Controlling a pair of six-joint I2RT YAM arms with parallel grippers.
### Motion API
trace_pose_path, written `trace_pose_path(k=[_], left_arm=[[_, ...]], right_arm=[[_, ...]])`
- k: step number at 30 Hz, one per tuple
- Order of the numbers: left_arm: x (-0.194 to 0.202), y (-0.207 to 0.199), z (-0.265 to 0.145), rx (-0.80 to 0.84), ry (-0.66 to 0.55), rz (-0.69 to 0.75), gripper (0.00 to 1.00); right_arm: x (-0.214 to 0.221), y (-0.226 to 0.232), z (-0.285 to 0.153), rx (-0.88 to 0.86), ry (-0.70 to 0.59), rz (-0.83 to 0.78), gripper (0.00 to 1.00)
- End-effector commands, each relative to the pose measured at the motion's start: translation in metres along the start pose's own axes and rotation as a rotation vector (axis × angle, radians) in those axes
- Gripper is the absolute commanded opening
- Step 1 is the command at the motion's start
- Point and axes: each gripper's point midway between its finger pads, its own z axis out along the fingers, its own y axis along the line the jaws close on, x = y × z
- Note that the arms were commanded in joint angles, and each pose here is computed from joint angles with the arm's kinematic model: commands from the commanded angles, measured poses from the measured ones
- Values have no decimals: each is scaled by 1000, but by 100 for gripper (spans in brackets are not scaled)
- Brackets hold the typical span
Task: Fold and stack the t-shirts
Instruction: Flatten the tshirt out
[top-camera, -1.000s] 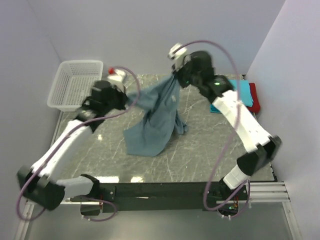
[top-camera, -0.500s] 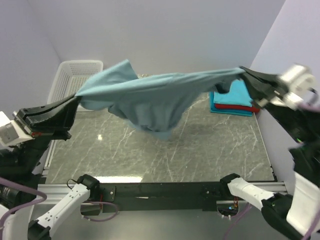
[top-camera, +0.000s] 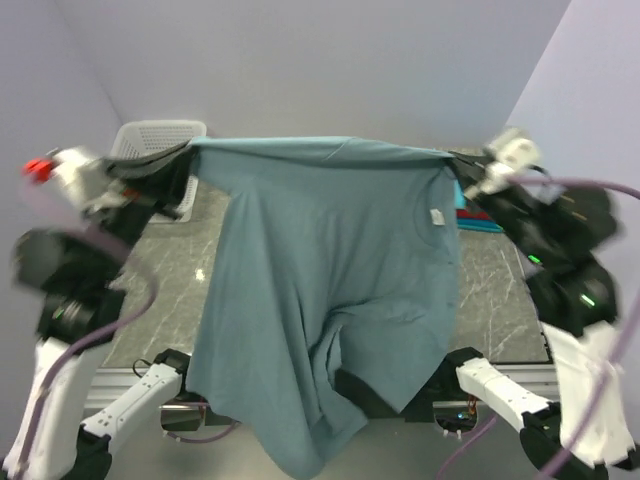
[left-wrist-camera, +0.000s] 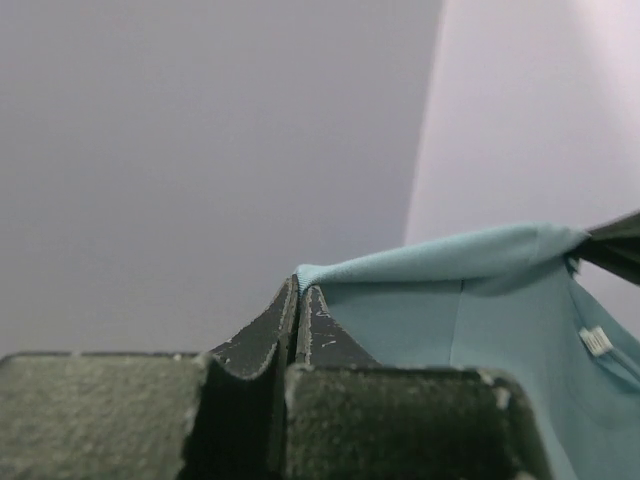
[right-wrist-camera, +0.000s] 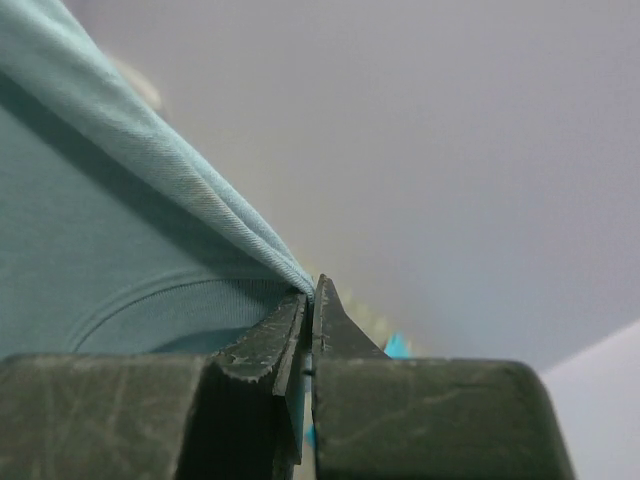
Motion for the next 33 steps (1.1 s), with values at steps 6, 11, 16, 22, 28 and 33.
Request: trace_pose_path(k=[6, 11, 16, 22, 28, 33], left_arm=[[217, 167, 101, -379, 289, -45, 0], [353, 257, 155, -534, 577, -104, 40], [309, 274, 190, -675, 489, 3, 99], [275, 195, 145, -396, 510, -16, 98], [329, 93, 48, -210, 818, -287, 80], [373, 60, -63, -372, 916, -525, 79]], right_arm=[[210, -58, 102, 322, 415, 41, 0], [332, -109, 165, 495, 677, 114, 44], [362, -90, 170, 424, 733, 182, 71], [353, 24, 130, -178, 663, 197, 73], [351, 160, 3, -943, 571, 61, 69], [392, 196, -48, -1063, 643, -252, 69]])
